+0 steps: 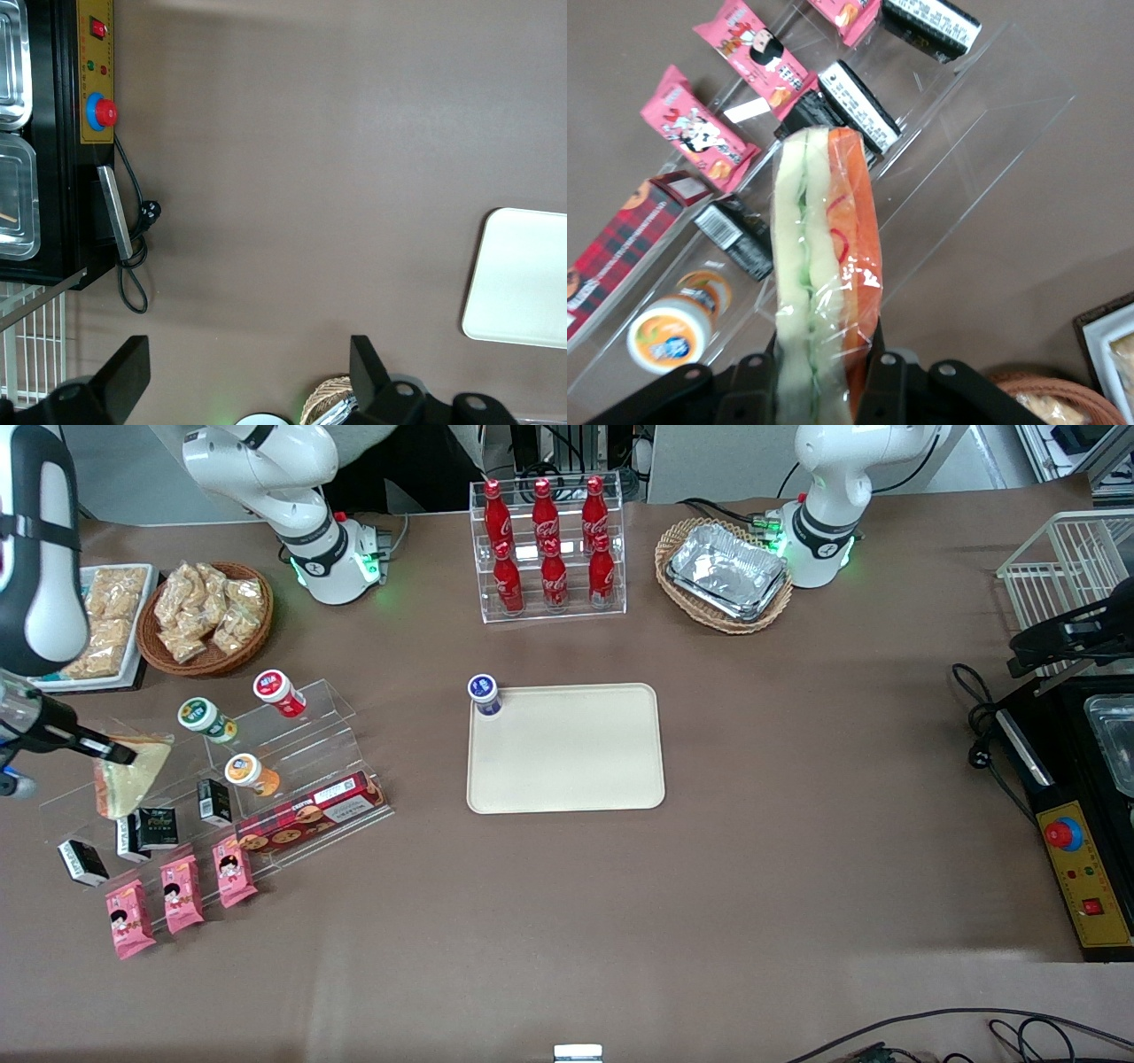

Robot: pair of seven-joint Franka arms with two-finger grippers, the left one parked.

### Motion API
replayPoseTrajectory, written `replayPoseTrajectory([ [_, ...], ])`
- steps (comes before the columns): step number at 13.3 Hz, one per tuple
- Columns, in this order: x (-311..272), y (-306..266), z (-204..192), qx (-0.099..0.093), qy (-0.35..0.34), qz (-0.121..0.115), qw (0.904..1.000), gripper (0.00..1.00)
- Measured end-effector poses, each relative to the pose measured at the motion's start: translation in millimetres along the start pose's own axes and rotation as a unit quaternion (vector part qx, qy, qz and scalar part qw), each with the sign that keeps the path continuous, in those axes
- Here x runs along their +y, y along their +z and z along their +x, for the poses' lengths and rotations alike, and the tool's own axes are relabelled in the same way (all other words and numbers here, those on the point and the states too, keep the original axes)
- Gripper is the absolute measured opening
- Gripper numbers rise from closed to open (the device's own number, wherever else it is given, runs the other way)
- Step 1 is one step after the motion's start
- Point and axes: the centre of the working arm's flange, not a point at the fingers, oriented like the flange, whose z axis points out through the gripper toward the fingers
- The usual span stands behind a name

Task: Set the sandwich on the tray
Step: 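Close the right gripper on the sandwich and lift it from the rack, then carry the held sandwich over the cream tray with the right gripper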

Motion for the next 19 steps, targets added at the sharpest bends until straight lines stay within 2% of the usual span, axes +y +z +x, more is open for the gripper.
replayPoseTrajectory([
  [4, -36, -65, -3, -0.004, -0.034, -0.001, 0.9994, 0.31],
  [7, -85, -93, -18, -0.016, -0.079, -0.004, 0.9967, 0.31],
  [10, -140, -113, -35, 0.001, -0.144, -0.002, 0.9896, 0.30],
  [12, -170, -130, -45, 0.016, -0.225, 0.002, 0.9742, 0.31],
  [15, -213, -137, -67, 0.019, -0.329, 0.003, 0.9443, 0.30],
  [17, -253, -141, -90, 0.022, -0.398, 0.002, 0.9169, 0.30],
  [19, -287, -148, -114, 0.029, -0.468, 0.002, 0.8833, 0.30],
])
